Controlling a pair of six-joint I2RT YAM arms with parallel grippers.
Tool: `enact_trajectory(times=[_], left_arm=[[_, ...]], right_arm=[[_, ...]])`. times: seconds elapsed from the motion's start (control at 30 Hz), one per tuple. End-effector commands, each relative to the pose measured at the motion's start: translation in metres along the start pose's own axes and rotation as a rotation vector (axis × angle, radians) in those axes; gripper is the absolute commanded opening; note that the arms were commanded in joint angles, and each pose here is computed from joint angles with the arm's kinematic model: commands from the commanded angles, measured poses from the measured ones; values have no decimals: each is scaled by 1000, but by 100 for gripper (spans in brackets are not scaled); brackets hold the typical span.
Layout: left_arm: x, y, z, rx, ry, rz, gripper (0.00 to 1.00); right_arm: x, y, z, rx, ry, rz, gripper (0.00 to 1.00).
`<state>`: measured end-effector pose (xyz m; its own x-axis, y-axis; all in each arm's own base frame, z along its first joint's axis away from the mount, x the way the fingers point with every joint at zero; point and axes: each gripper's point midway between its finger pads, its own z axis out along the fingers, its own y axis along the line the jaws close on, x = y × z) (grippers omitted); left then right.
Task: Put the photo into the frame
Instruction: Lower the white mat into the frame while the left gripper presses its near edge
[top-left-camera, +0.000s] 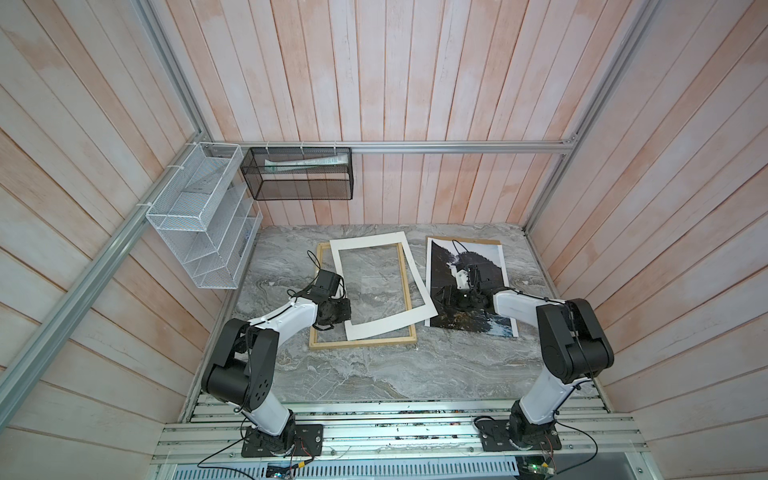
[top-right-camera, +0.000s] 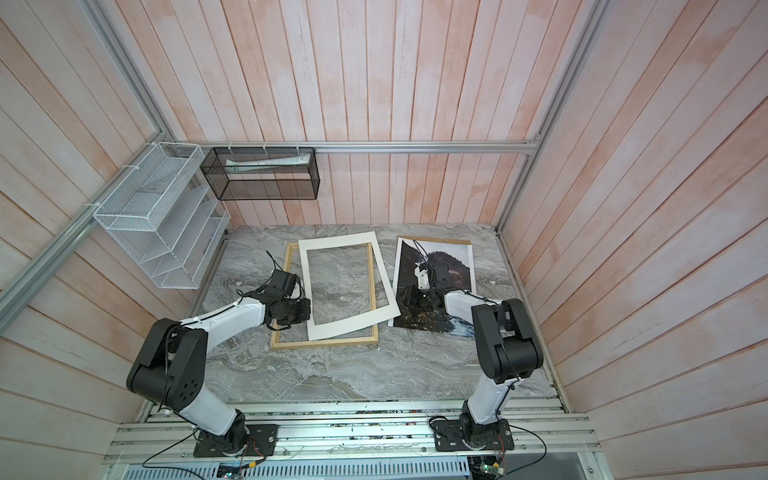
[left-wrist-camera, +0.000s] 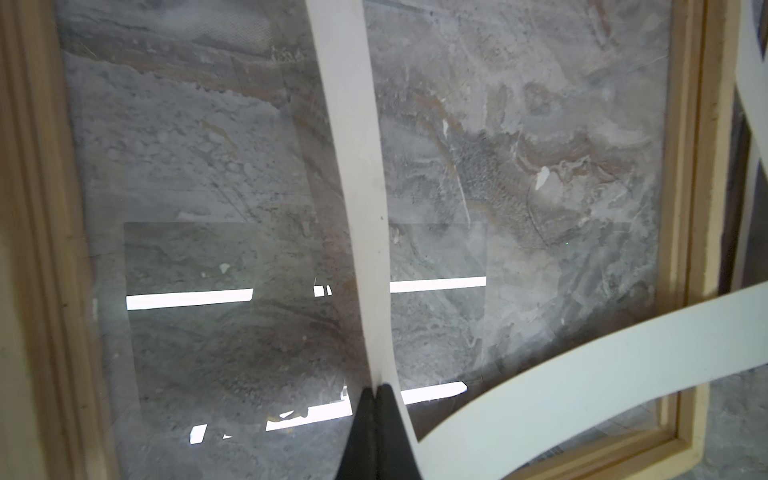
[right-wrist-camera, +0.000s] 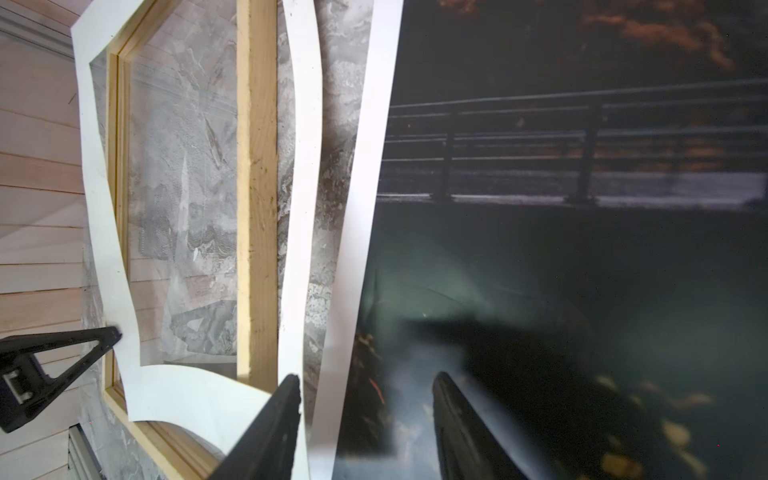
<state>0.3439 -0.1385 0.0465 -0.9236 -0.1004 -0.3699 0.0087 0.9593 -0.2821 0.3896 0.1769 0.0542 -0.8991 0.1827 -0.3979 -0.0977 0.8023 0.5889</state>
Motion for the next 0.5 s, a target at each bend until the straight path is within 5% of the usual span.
enact_trajectory(times=[0.0, 0.2, 0.47], left_arm=[[0, 11, -1, -62, 12, 11, 0], [-1, 8, -4, -49, 2, 14, 0], [0, 10, -3, -55, 1, 4, 0]], right_arm=[[-1, 19, 8, -75, 22, -44, 53], [9, 37, 18, -164, 57, -41, 49], [21, 48, 14, -222, 75, -30, 22]])
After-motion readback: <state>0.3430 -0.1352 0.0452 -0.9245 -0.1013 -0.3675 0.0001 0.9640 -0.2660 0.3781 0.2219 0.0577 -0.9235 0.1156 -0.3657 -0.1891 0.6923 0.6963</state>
